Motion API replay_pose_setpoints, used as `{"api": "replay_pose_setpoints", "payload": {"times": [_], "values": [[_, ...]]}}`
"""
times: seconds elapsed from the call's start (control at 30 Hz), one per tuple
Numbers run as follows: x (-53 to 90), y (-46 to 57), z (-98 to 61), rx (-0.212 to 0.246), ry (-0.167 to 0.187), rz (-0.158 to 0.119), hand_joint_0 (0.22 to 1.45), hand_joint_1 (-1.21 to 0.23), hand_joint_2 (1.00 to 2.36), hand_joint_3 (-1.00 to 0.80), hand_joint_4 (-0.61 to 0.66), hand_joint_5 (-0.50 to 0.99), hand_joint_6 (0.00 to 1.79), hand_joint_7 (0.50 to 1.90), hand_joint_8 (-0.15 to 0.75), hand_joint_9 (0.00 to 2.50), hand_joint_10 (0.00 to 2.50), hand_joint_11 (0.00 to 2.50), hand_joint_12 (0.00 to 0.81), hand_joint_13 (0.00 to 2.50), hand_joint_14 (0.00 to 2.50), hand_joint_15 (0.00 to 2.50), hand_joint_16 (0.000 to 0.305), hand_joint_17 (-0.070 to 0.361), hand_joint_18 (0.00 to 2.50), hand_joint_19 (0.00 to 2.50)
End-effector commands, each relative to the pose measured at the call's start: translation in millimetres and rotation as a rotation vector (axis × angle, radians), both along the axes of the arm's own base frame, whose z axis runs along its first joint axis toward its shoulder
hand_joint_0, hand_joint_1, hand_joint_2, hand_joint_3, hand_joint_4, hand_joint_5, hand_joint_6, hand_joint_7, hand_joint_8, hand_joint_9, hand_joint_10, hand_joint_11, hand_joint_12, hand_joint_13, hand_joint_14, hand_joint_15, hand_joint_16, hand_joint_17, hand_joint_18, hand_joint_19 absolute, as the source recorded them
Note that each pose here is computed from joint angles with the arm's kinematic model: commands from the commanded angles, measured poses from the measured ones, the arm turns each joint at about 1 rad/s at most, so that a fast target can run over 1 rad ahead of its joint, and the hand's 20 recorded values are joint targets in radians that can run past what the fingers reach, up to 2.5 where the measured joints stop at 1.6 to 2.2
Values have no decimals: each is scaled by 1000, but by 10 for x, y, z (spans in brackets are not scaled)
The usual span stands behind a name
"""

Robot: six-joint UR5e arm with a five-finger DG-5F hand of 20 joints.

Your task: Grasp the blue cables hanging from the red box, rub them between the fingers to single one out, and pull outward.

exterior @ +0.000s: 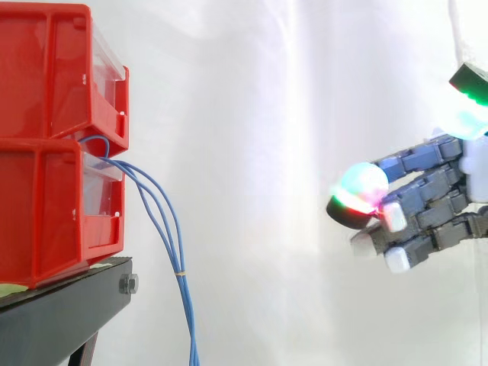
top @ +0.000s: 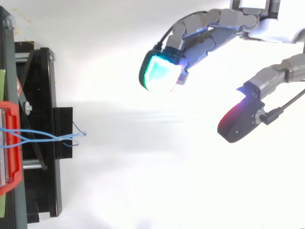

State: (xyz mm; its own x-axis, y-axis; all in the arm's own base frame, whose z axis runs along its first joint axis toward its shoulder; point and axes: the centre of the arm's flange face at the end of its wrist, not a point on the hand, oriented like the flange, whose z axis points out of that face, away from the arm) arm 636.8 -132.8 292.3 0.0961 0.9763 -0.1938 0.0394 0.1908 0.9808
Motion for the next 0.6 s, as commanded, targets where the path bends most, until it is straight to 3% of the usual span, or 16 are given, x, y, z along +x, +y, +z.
{"api": "replay_pose_setpoints", "payload": {"times": [0.0, 0.1, 0.17, 0.2, 0.33, 0.47, 0.57], "values": [[57, 17, 15, -20, -40, -10, 465, -766, 1000, -500, 215, -161, 503, 879, 298, 454, 11, 391, 402, 293, 7, 220, 56, 125, 353, 402], [81, 22, 24, -67, -50, -49, 456, -738, 1000, -500, 214, -165, 502, 810, 284, 364, 4, 150, 403, 234, 5, 153, 57, 127, 320, 371], [121, 38, -80, -91, -41, -67, 452, -733, 1000, -500, 213, -170, 502, 756, 273, 324, 0, 4, 398, 197, 4, 118, 57, 129, 283, 338], [121, 38, -80, -91, -41, -67, 452, -733, 1000, -500, 215, -171, 502, 749, 271, 318, 0, 0, 397, 184, 3, 107, 57, 129, 281, 332], [221, 76, -334, -82, -41, -67, 449, -727, 1000, -500, 216, -171, 502, 694, 250, 271, 0, 0, 397, 145, 3, 89, 58, 131, 214, 308], [311, 118, -418, -75, -84, -66, 448, -724, 1000, -500, 215, -172, 502, 684, 244, 256, 0, 0, 399, 128, 3, 91, 59, 132, 183, 298], [354, 160, -468, -82, -96, -62, 447, -723, 1000, -500, 210, -172, 502, 688, 244, 260, 0, 0, 399, 126, 3, 98, 59, 132, 177, 301]]}}
